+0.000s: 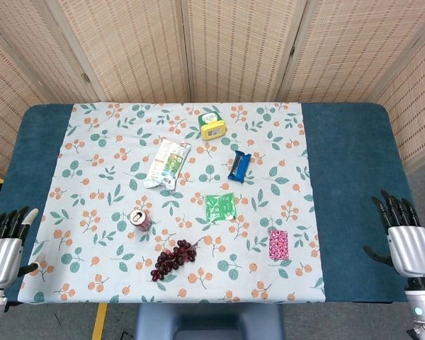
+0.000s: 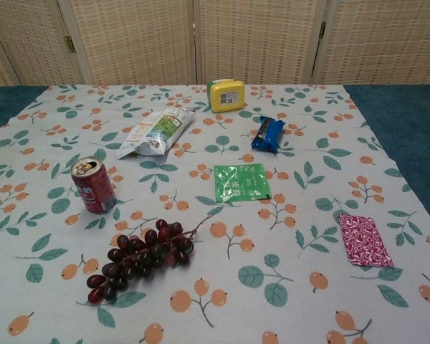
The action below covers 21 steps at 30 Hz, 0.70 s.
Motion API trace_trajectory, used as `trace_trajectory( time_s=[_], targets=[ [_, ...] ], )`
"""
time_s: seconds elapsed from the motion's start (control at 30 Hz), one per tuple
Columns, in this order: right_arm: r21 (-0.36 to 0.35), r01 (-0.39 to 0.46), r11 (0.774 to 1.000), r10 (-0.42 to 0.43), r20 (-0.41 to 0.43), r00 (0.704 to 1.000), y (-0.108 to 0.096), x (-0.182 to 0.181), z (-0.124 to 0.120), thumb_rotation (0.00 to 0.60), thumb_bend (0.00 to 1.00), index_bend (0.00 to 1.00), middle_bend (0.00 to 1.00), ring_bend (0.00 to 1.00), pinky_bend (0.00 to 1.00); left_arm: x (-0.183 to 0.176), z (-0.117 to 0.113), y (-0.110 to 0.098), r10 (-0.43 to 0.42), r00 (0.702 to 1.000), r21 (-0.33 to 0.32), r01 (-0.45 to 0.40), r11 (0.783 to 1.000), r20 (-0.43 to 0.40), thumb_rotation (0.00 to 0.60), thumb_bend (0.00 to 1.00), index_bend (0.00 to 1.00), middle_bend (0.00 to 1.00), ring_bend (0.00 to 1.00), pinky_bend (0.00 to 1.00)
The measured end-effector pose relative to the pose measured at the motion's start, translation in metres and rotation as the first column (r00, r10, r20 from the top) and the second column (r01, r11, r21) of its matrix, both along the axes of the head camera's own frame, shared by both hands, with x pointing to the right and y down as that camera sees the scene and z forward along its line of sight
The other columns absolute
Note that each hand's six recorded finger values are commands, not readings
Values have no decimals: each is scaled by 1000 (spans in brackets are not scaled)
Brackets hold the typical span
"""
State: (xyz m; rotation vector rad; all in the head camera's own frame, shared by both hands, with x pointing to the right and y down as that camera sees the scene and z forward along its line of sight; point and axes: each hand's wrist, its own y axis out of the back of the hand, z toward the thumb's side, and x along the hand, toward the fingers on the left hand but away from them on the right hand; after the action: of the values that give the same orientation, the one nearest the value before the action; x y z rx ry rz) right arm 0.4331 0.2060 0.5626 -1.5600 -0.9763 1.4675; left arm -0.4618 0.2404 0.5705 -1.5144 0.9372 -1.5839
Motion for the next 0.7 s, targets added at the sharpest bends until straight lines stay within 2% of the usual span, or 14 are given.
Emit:
trace_trajectory(
  time_s=[0.7],
  targets=[
    [-7,11,1000,-10,44,999,1,0,-6,589,146,0,38,28,0,-1,-3,7,-9,1000,9,9,1000,-7,600,274,114,68,44,0]
  ],
)
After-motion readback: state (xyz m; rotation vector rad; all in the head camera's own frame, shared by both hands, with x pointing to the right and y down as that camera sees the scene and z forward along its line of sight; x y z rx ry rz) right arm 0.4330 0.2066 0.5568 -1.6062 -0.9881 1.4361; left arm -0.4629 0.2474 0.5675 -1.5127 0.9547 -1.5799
